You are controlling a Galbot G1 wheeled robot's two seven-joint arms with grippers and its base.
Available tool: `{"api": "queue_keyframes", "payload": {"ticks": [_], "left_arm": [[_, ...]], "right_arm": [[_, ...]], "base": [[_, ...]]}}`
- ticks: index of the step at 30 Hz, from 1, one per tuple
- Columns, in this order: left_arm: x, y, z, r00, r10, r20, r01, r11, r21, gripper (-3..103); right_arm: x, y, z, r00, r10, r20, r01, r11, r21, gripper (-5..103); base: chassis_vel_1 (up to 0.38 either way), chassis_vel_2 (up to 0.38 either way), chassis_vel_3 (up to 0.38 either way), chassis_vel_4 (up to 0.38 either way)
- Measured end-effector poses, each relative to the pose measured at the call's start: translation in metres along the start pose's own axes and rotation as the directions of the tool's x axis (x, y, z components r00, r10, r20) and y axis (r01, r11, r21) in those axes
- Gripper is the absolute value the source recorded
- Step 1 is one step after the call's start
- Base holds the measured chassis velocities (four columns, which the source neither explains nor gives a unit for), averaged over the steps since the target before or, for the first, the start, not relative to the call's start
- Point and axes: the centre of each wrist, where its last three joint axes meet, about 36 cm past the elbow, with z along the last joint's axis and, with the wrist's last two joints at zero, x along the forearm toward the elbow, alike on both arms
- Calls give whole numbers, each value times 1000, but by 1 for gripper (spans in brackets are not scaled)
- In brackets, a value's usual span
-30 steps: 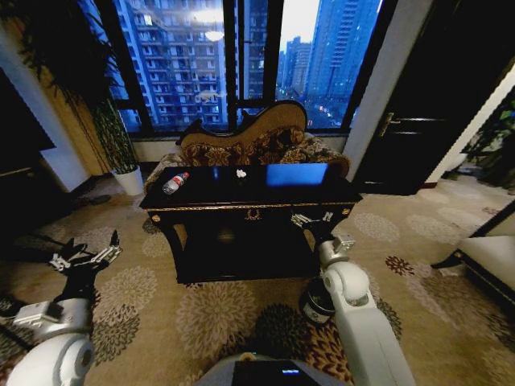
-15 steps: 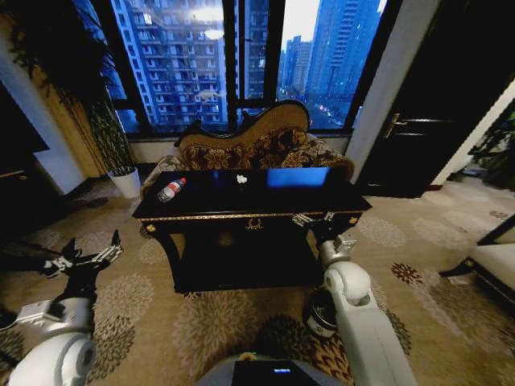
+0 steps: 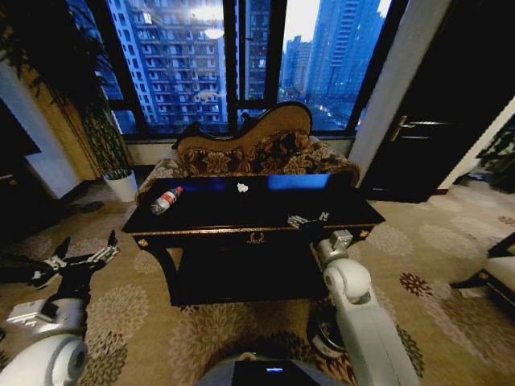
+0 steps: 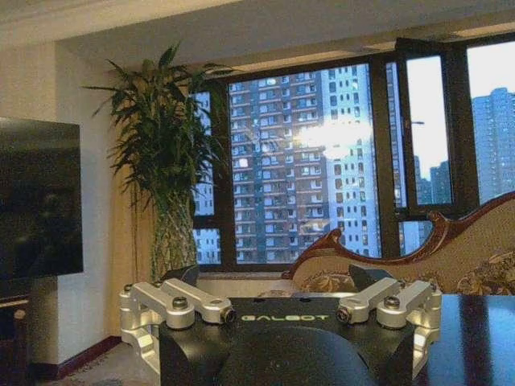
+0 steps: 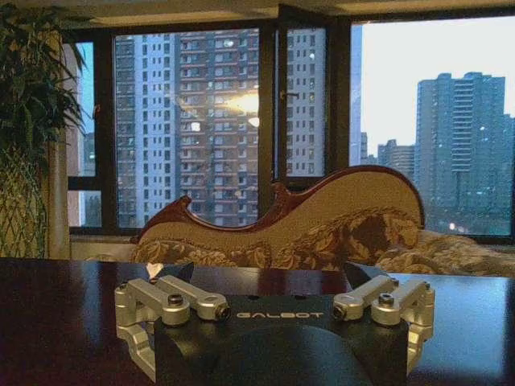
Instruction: Move to the front of the table and place the trash on the table into the trash bin.
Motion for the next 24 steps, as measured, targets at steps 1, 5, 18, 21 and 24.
{"api": "queue_keyframes", "payload": {"ticks": [1, 5, 18, 21, 24], "left_arm": [[0, 0, 1, 1000, -2, -2, 2, 1000, 1, 100], [0, 1, 2, 1000, -3, -5, 4, 1000, 2, 100], [-2, -14, 7, 1000, 24, -4, -23, 1000, 16, 100], [-1, -17, 3, 1000, 29, 4, -30, 999, 14, 100], [1, -17, -1, 1000, 27, 9, -27, 1000, 9, 100]], "right_arm": [[-2, 1, 0, 1000, -7, -2, 7, 1000, 0, 100], [-6, 1, 2, 1000, -10, -8, 10, 1000, 1, 100], [-21, 12, 10, 996, -73, -58, 75, 997, 20, 100], [-39, 21, 7, 989, -134, -56, 134, 991, 4, 100], [-61, 33, 5, 981, -187, -56, 187, 982, -6, 100]], "base": [[-221, 205, 221, -186], [-204, 208, 197, -203], [-110, 107, 97, -106], [0, 0, 0, 0], [0, 0, 0, 0]]}}
